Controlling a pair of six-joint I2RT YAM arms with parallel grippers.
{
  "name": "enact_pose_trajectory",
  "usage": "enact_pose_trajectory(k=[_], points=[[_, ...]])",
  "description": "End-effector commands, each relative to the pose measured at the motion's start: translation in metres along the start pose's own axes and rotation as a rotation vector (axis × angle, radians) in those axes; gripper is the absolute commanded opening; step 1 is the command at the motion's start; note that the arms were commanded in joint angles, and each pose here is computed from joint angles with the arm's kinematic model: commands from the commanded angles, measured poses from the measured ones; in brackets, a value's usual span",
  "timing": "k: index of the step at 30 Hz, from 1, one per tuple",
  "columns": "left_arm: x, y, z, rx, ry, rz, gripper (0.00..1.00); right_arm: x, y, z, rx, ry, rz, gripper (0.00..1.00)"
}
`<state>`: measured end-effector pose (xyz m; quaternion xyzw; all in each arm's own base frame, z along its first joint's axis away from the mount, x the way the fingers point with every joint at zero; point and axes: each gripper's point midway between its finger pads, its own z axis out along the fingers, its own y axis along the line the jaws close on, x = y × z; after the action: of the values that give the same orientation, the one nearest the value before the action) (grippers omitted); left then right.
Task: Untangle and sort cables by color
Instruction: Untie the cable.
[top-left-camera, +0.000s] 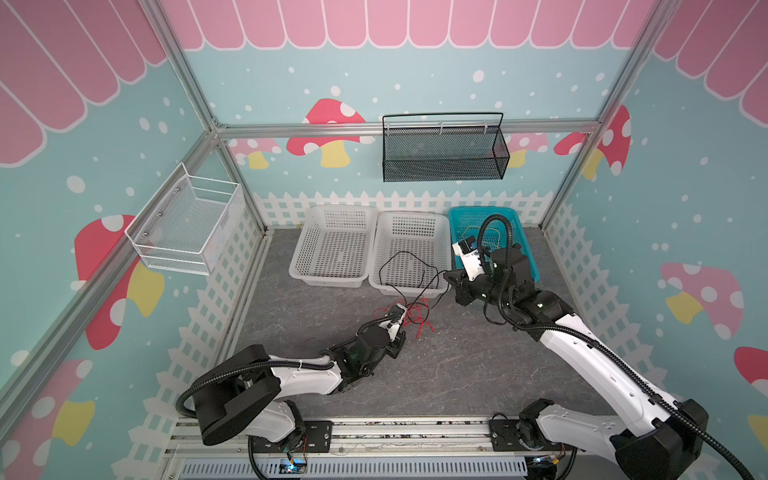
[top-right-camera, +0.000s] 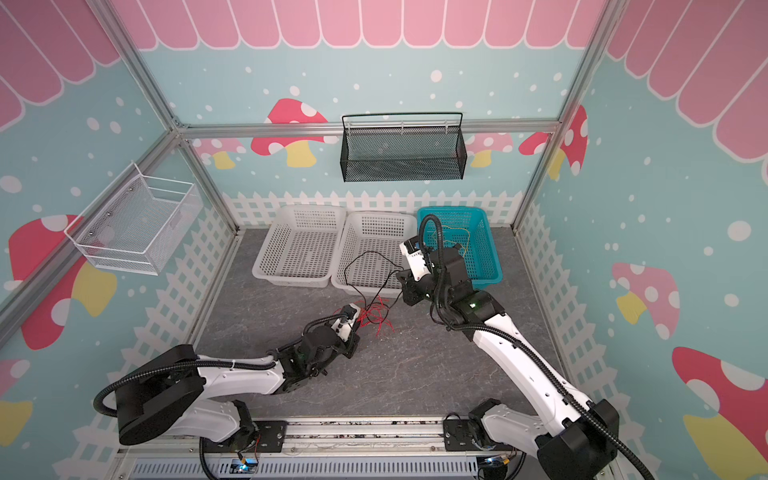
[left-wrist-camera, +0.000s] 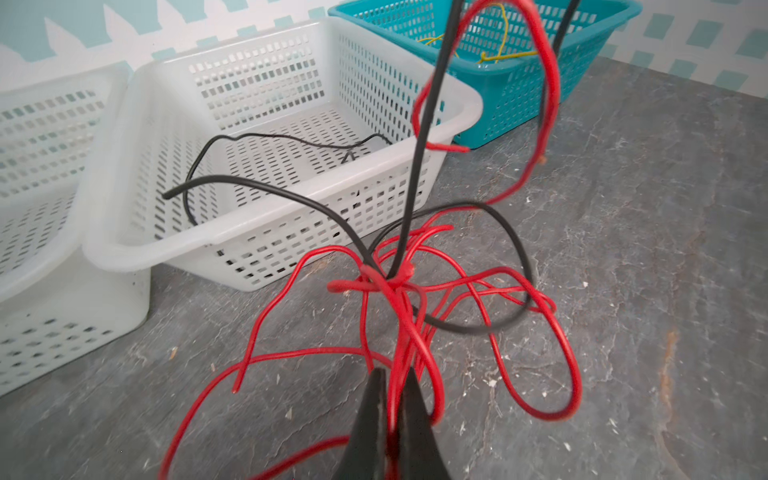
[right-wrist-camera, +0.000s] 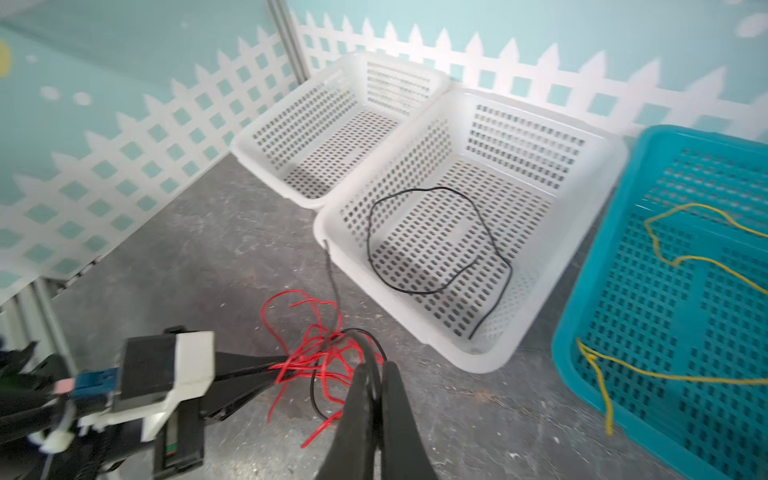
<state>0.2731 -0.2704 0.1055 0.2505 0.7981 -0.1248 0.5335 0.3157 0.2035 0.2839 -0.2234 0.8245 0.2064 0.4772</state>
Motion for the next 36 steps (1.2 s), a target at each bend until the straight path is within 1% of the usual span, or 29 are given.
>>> enact_pose_trajectory(k=[1,7,13,16,19,25,27,30,36], points=[[0.048,0.024,-0.009,-0.107,0.177,-0.040,0.00,-0.036,-0.035,-0.024,0.203,-0.119,0.041,0.00],[0.070,0.049,-0.017,-0.169,0.253,-0.173,0.00,-0.047,-0.065,-0.045,0.356,-0.142,0.068,0.00],[0.076,0.074,-0.025,-0.213,0.254,-0.292,0.00,-0.054,-0.090,-0.064,0.474,-0.140,0.074,0.00],[0.076,0.082,-0.028,-0.221,0.245,-0.326,0.00,-0.059,-0.095,-0.073,0.500,-0.160,0.077,0.00],[0.074,0.083,-0.030,-0.225,0.247,-0.326,0.00,-0.066,-0.096,-0.080,0.507,-0.179,0.078,0.00],[0.081,0.092,-0.029,-0.263,0.273,-0.368,0.00,-0.083,-0.111,-0.106,0.592,-0.213,0.084,0.00],[0.085,0.095,-0.028,-0.277,0.290,-0.387,0.00,-0.092,-0.115,-0.116,0.618,-0.234,0.084,0.00],[0.091,0.101,-0.026,-0.305,0.320,-0.415,0.00,-0.102,-0.115,-0.123,0.618,-0.255,0.075,0.00],[0.103,0.112,-0.023,-0.360,0.387,-0.461,0.00,-0.111,-0.117,-0.136,0.656,-0.269,0.055,0.00]])
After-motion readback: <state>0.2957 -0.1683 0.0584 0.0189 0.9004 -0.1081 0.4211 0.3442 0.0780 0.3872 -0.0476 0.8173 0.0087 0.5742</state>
